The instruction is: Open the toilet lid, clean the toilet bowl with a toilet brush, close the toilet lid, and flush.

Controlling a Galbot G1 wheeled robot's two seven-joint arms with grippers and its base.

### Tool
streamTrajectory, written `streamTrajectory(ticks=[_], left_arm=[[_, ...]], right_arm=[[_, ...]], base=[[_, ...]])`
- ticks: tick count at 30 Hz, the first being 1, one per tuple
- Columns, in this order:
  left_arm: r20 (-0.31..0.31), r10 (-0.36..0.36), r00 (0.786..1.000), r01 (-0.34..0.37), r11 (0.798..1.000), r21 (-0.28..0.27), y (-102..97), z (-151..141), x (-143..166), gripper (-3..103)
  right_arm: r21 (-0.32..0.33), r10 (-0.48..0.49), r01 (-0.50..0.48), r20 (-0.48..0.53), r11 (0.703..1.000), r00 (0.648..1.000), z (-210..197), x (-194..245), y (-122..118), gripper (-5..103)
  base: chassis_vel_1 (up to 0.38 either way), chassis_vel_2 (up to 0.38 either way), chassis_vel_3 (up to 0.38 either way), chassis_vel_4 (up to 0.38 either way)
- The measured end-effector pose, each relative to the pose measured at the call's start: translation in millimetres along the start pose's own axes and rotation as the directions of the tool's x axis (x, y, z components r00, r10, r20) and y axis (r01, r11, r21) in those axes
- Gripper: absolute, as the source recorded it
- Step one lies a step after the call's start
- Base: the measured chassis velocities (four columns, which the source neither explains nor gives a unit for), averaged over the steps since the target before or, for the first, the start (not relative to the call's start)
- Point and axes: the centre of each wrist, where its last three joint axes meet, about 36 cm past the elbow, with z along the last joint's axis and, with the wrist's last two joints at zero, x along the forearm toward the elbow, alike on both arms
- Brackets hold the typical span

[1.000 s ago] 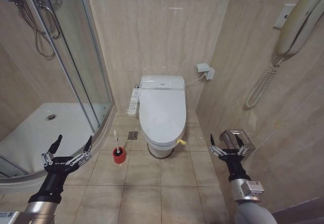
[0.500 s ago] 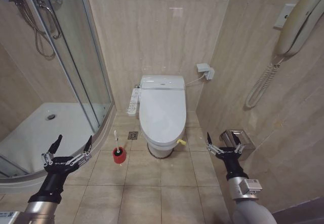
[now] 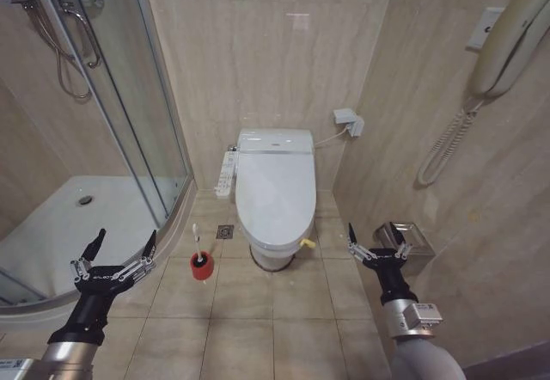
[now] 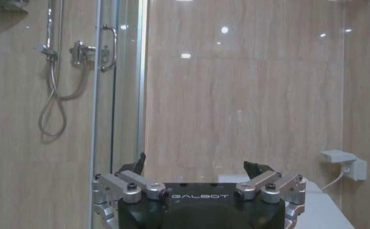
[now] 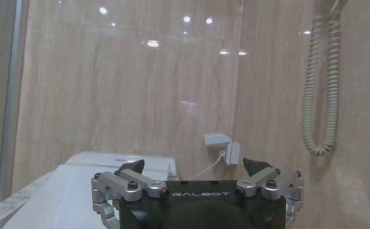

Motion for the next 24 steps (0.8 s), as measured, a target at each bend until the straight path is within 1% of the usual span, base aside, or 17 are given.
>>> streamTrajectory(ticks=[24], left_arm=[[0.000, 0.000, 1.000, 0.000, 1.000, 0.000, 0.0, 0.0, 0.0, 100]], right_arm=[[-0.013, 0.030, -0.030, -0.017, 0.999, 0.999, 12.1, 2.2, 0.3, 100]], base=[[-0.154, 0.153, 0.159, -0.146]])
